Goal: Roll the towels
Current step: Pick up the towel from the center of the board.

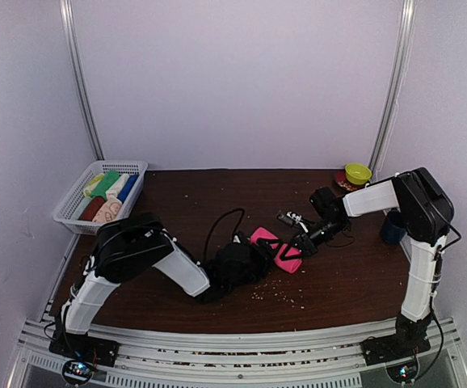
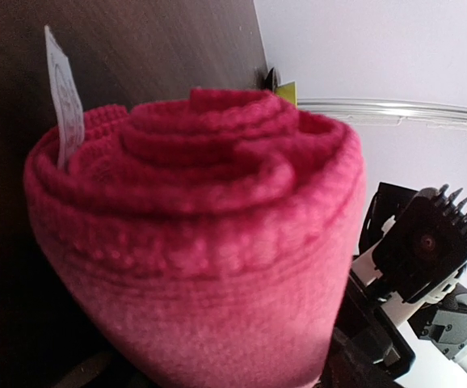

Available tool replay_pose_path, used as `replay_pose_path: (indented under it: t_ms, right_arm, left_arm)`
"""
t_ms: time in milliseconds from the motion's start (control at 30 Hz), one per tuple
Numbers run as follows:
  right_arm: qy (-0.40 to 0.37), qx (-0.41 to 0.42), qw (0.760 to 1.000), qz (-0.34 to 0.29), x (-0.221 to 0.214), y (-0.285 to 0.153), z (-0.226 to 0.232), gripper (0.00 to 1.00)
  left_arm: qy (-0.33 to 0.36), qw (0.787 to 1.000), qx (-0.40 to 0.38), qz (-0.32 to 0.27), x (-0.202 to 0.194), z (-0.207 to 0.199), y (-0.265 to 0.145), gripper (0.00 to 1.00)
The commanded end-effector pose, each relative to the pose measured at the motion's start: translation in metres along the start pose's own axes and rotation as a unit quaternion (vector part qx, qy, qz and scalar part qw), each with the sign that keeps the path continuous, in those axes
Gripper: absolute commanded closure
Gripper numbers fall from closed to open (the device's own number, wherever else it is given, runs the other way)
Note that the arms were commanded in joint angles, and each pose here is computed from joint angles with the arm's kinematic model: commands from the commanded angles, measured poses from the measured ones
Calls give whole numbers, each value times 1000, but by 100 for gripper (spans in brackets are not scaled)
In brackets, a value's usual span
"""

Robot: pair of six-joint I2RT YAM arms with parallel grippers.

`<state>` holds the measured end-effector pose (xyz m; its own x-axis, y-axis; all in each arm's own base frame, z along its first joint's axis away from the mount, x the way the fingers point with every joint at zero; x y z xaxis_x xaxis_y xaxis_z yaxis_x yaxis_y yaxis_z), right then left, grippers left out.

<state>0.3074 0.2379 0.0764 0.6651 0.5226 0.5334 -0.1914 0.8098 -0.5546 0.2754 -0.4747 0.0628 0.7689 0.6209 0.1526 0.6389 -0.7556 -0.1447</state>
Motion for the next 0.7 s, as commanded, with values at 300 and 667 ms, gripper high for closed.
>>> replay_pose_path:
  t_ms: [300,667]
  right_arm:
    - [81,72,993,35,-29,13,18,83]
    - [37,-23,994,105,-34,-29,5,49]
  left_arm:
    - [37,995,87,34,-10,70,-11,68]
    - [70,989,118,63,9,67,-35,77]
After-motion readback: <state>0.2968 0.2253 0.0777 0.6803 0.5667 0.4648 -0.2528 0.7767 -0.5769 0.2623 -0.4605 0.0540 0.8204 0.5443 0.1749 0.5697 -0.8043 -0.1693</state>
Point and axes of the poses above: each gripper's point midway between its finger pads, its own y axis out along the fingers, its own z axis along the line the jaws close on, x = y × z, the point moved 5 cm from there along -y, back along the fingers, and after that the axes turned 5 degrees about y, right-handed, at the moved point
